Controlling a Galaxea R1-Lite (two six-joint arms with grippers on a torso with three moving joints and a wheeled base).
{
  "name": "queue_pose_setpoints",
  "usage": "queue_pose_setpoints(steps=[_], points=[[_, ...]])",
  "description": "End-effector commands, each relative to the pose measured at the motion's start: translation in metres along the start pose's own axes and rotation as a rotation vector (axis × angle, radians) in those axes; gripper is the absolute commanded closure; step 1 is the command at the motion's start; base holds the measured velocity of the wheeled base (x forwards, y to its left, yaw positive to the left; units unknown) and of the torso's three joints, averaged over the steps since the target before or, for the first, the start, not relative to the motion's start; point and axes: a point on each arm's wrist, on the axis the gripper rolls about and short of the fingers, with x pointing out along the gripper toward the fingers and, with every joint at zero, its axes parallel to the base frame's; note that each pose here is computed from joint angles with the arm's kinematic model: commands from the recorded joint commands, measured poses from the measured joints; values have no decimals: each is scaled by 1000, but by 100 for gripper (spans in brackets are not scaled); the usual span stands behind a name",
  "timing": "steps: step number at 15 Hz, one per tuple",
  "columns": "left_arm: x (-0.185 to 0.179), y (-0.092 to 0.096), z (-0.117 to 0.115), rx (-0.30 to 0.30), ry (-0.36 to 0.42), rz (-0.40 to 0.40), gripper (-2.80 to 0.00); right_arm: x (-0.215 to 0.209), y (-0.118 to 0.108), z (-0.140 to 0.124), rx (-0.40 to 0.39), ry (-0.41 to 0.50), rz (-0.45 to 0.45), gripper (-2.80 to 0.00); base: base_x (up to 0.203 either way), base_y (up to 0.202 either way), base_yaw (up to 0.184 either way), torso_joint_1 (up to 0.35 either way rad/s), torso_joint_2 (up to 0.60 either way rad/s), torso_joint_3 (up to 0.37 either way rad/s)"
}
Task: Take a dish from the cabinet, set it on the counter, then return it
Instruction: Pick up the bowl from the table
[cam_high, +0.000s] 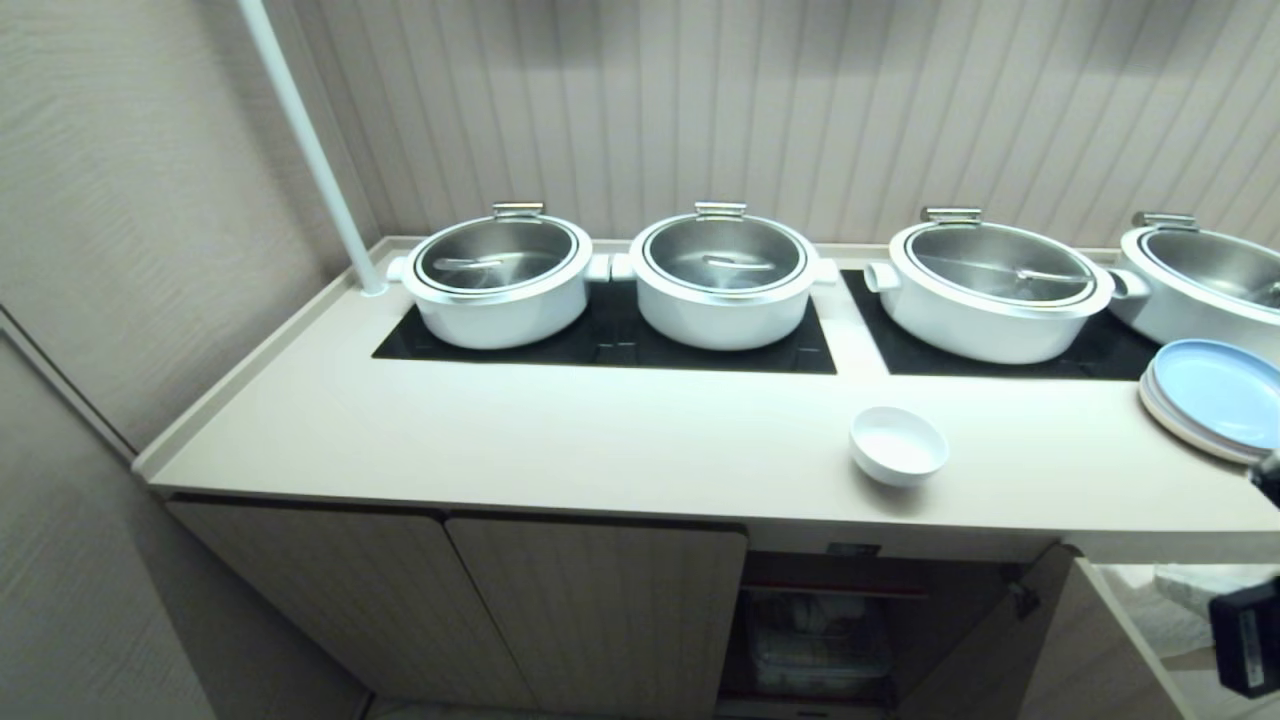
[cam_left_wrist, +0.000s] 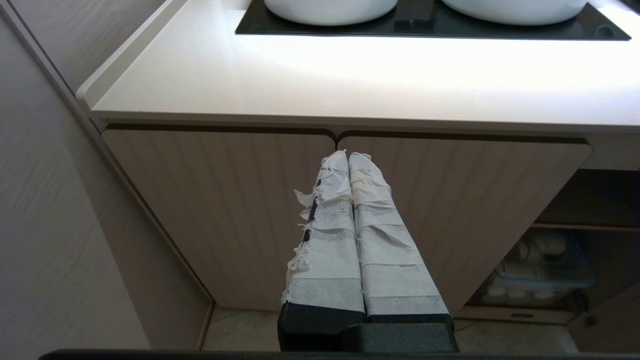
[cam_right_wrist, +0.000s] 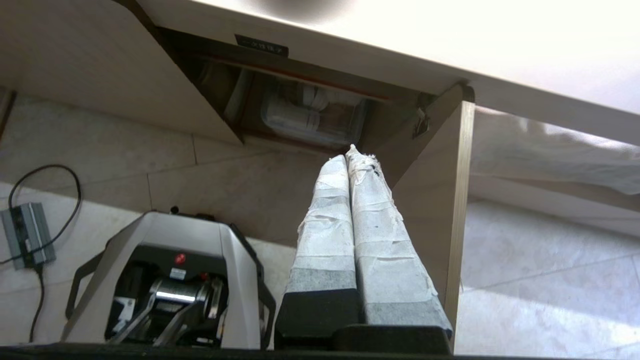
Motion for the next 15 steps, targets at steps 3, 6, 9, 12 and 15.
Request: queue_pose_setpoints(steps=[3, 6, 9, 12, 15], points=[[0, 0, 0, 0, 0, 1, 0, 37, -3, 10, 5, 118, 20, 0, 0, 0, 0, 0, 0, 0], [0, 0, 0, 0, -1, 1, 0, 58, -5, 15, 8, 171, 29, 0, 0, 0, 0, 0, 0, 0], [0, 0, 0, 0, 0, 1, 0, 75, -8, 27, 10, 177, 34, 0, 0, 0, 0, 0, 0, 0], [0, 0, 0, 0, 0, 1, 0, 89, -10, 38, 6, 182, 34, 0, 0, 0, 0, 0, 0, 0], [0, 0, 0, 0, 0, -1, 0, 109, -14, 49, 8, 191, 30, 0, 0, 0, 0, 0, 0, 0]])
